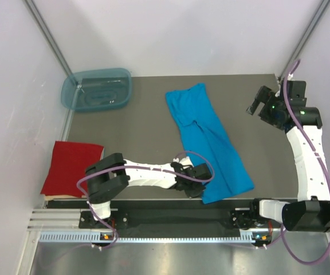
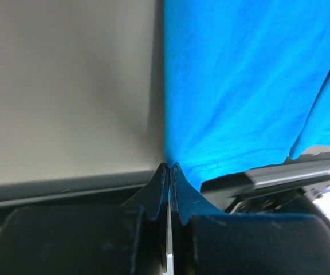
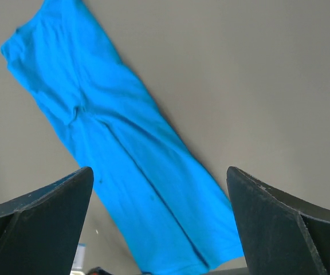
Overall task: Fold and stack the t-shirts
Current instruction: Fold the tshirt
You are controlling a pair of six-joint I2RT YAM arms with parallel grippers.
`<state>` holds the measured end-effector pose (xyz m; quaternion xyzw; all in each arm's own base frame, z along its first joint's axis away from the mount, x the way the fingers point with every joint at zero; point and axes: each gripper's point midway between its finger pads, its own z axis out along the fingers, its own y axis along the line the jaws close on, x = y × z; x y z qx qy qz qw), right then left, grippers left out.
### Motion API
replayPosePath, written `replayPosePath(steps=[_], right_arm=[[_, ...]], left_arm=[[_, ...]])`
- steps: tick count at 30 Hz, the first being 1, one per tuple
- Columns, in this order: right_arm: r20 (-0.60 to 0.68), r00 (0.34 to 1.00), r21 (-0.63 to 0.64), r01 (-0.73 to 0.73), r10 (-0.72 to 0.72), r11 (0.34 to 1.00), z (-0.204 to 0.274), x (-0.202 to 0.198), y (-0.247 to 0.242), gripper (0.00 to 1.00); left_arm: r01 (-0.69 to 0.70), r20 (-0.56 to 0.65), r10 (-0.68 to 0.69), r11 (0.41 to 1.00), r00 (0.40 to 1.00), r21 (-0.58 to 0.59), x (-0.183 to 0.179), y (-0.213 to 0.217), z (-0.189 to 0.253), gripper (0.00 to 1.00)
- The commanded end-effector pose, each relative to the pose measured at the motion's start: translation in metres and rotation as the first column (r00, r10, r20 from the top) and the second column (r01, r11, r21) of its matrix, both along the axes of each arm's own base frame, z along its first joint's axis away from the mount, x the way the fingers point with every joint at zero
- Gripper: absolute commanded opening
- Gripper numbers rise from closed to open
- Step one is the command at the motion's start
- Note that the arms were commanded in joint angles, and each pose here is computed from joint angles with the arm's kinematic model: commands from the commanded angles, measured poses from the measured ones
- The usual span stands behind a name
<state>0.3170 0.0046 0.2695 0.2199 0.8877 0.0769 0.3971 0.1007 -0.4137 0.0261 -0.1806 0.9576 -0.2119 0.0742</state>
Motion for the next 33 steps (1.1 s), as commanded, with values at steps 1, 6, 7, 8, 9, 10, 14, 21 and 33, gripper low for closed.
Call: replayPosePath(steps=[1,6,7,8,9,10,14,21,33], right_arm=[[0.048,0.992,0.035,-0.116,0.115,0.993,0.001,0.012,0.016,1.00],[0.058,0.977,0.039,-0.207,0.205,0.978,-0.011,0.017,0.026,1.00],[0.049,0.972,0.054,-0.231,0.229,0.971,-0.018,0.017,0.031,1.00],[0.050,0.971,0.059,-0.237,0.234,0.970,-0.020,0.020,0.032,1.00],[0.047,0.970,0.063,-0.240,0.238,0.969,-0.024,0.021,0.033,1.00],[0.037,0.971,0.072,-0.238,0.236,0.969,-0.029,0.020,0.033,1.00],[0.013,0.971,0.101,-0.238,0.238,0.966,-0.044,0.022,0.037,1.00],[-0.015,0.966,0.126,-0.254,0.258,0.959,-0.064,0.024,0.049,1.00],[-0.028,0.919,0.112,-0.389,0.394,0.914,-0.088,0.042,0.100,1.00]], left_arm=[[0.000,0.024,-0.002,0.997,1.000,0.080,-0.003,0.039,0.009,0.00],[0.034,0.016,-0.036,0.993,0.999,0.117,-0.006,0.066,0.003,0.00],[0.042,0.011,-0.043,0.991,0.999,0.129,-0.008,0.072,0.001,0.00],[0.058,0.010,-0.060,0.988,0.998,0.142,-0.010,0.076,0.001,0.00],[0.066,0.011,-0.069,0.985,0.998,0.158,-0.010,0.080,0.000,0.00],[0.074,0.005,-0.076,0.979,0.997,0.190,-0.012,0.088,0.000,0.00],[0.114,-0.002,-0.116,0.963,0.993,0.244,-0.015,0.110,0.000,0.00],[0.116,0.010,-0.126,0.940,0.992,0.321,-0.007,0.152,0.006,0.00],[0.116,-0.007,-0.120,0.938,0.993,0.327,-0.006,0.170,0.022,0.33]])
